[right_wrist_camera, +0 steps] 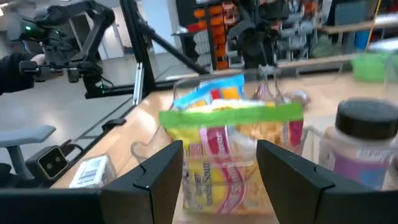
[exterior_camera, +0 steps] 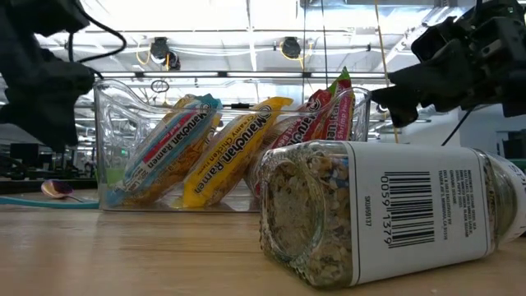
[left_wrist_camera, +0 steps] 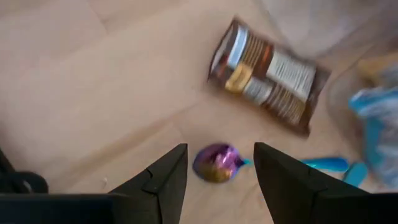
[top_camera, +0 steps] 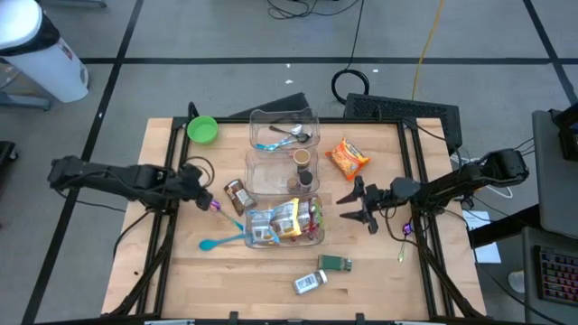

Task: Pick & Place Food Item
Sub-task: Put the left blue spoon into the top transparent bin

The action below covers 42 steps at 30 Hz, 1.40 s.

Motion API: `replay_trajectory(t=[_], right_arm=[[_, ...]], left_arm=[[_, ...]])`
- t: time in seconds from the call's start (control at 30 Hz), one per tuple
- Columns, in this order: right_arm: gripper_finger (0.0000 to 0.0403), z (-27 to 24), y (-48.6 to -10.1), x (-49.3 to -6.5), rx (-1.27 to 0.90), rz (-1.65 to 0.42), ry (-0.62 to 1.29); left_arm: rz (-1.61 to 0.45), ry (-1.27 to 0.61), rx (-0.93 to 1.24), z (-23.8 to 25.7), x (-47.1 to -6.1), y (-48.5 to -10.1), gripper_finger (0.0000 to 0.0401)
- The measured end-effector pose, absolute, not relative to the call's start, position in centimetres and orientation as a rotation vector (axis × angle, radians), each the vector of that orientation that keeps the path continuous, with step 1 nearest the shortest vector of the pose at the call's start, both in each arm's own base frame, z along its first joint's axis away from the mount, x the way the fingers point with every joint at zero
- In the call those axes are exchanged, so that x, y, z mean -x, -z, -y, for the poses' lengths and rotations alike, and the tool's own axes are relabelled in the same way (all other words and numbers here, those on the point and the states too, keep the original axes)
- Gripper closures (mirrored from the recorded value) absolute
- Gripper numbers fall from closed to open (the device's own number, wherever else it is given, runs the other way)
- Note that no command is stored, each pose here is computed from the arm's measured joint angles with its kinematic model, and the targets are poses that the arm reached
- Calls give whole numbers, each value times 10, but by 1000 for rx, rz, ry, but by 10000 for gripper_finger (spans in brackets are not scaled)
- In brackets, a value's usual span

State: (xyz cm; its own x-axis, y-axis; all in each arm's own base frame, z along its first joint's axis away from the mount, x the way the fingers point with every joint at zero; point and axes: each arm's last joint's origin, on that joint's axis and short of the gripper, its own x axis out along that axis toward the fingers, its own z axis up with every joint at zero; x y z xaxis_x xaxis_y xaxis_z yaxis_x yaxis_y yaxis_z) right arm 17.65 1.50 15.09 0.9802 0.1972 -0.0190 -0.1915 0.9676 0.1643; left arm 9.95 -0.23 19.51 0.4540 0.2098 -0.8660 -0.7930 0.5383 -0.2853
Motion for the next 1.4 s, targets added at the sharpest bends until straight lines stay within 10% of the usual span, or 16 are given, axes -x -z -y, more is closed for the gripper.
replay_trajectory(t=[1.17, 1.4], right_arm=[[204, -38, -145, -173, -200, -112, -286], [204, -38, -145, -173, -197, -109, -287]], left_arm=[[-1309, -660, 671, -5, -148, -145, 218], [-1361, -513, 659, -5, -151, -144, 318]])
